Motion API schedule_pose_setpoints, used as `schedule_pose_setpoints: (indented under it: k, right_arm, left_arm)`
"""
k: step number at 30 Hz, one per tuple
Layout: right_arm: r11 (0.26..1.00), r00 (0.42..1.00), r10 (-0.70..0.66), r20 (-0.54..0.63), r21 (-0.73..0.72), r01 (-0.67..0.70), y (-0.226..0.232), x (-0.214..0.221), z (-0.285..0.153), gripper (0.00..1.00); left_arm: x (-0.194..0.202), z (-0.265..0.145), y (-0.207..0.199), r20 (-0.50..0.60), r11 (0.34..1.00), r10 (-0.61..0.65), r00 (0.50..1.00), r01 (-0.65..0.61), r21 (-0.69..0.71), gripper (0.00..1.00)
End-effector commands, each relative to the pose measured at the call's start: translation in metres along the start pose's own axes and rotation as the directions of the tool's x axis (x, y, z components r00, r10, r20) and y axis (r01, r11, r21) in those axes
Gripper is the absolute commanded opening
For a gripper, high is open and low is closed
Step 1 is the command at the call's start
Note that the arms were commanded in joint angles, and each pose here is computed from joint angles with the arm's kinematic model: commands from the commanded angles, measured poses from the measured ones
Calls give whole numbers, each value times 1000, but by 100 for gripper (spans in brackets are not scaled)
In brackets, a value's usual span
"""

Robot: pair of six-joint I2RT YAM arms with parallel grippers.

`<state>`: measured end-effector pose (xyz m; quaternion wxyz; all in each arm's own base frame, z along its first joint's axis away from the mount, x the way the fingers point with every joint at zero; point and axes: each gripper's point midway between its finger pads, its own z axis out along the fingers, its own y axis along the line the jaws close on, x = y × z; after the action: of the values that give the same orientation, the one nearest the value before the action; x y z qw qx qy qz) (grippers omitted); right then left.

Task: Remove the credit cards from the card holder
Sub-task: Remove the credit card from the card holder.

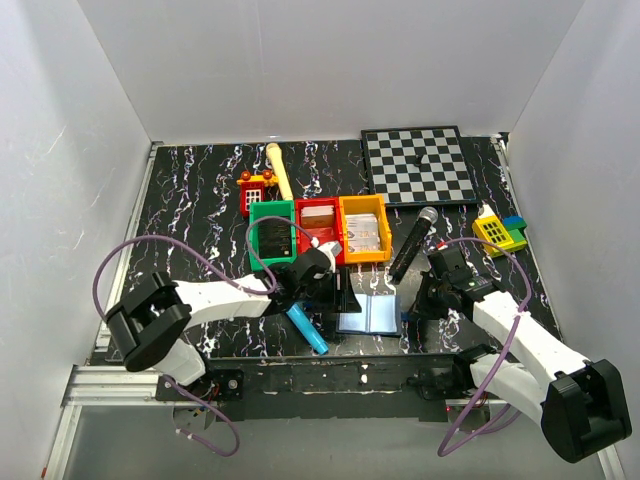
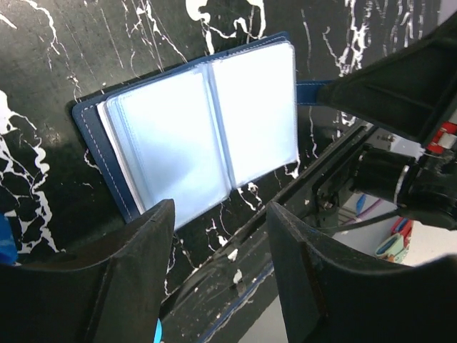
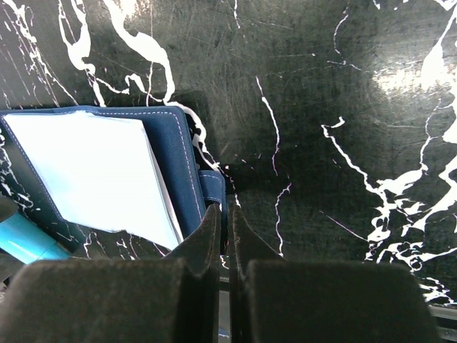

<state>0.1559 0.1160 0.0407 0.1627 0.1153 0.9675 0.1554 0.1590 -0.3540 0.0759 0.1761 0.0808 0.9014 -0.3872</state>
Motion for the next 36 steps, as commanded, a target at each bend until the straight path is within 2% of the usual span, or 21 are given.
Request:
schedule_pose_setpoints:
  k: [1, 9, 15, 23, 36]
  right_arm:
    - [998, 1000, -18, 4, -52, 19, 10, -2, 1, 1]
    - [998, 1000, -26, 3, -64, 26, 11, -2, 1, 1]
    - [997, 1000, -29, 3, -72, 30, 12, -1, 1, 1]
    - [996, 999, -34, -9, -78, 33, 13, 0, 2, 1]
    - [996, 999, -34, -16, -82, 33, 14, 1, 3, 1]
  left_arm:
    - [-1, 9, 7, -4, 997, 12, 1000, -12, -71, 54]
    - [4, 18, 23, -24, 987, 5, 1000, -8, -161, 55]
    - [6, 20, 21, -26, 986, 10, 1000, -14, -164, 56]
    - [10, 29, 5, -62, 991, 65, 996, -72, -111, 55]
    - [10, 28, -30, -47, 985, 171, 984, -170, 16, 54]
